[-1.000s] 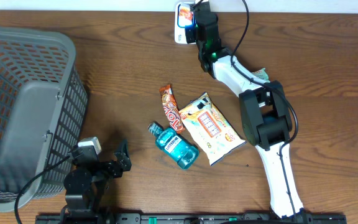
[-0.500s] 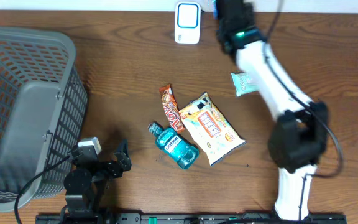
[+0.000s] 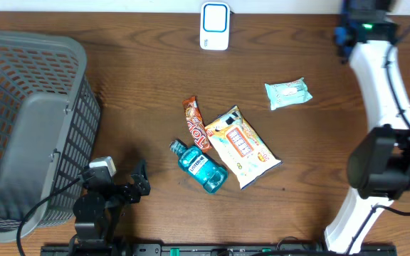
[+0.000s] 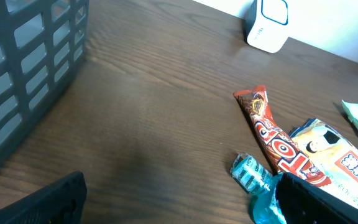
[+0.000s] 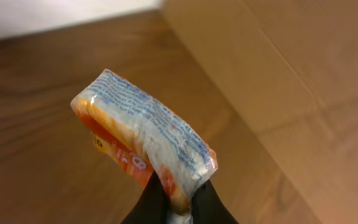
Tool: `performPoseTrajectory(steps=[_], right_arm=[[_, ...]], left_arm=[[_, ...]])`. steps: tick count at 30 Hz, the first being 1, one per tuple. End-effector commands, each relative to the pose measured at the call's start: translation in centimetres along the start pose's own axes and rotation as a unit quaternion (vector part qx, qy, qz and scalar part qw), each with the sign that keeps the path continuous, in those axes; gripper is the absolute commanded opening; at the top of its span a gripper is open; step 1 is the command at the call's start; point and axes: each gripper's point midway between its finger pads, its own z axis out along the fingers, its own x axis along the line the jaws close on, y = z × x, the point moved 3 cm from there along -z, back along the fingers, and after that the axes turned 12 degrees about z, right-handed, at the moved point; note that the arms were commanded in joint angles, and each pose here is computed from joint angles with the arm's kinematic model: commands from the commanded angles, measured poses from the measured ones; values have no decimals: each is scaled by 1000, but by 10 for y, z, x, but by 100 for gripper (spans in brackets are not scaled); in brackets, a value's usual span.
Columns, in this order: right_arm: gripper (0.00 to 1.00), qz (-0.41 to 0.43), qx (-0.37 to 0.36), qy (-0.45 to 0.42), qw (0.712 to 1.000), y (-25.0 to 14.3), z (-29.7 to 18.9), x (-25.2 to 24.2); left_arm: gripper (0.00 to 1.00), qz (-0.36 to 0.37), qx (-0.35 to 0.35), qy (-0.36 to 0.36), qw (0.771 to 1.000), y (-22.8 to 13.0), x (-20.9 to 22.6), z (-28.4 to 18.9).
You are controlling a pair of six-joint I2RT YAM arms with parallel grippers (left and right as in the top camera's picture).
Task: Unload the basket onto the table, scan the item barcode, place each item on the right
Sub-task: 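Move the orange box to the right table edge and release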
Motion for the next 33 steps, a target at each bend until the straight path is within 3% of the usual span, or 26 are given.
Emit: performPoseTrajectory(steps=[1, 10, 14, 18, 19, 23, 25, 27, 33], right_arm=[[2, 68, 25, -56, 996, -9, 41, -43], [1, 180, 148, -107, 967, -98, 142, -132], [1, 228, 202, -83, 949, -136, 171, -161], [5, 259, 230, -52, 937, -145, 181, -171], [18, 260, 232, -56, 936, -145, 181, -176], [48, 265, 227, -64, 935, -138, 177, -186], [80, 274, 216, -53, 936, -125, 170, -188], [98, 286, 202, -28, 936, -108, 158, -187], [99, 359, 159, 110, 913, -42, 95, -172]], left_arm=[[98, 5, 16, -5, 1000, -9, -1, 2], [98, 5, 16, -5, 1000, -9, -1, 2], [98, 5, 16, -5, 1000, -9, -1, 2], [98, 5, 16, -5, 1000, -9, -1, 2], [98, 5, 16, -5, 1000, -9, -1, 2], [98, 5, 16, -5, 1000, -9, -1, 2], [98, 5, 16, -5, 1000, -9, -1, 2], [98, 5, 16, -5, 1000, -9, -1, 2], [98, 5, 16, -5, 1000, -9, -1, 2]])
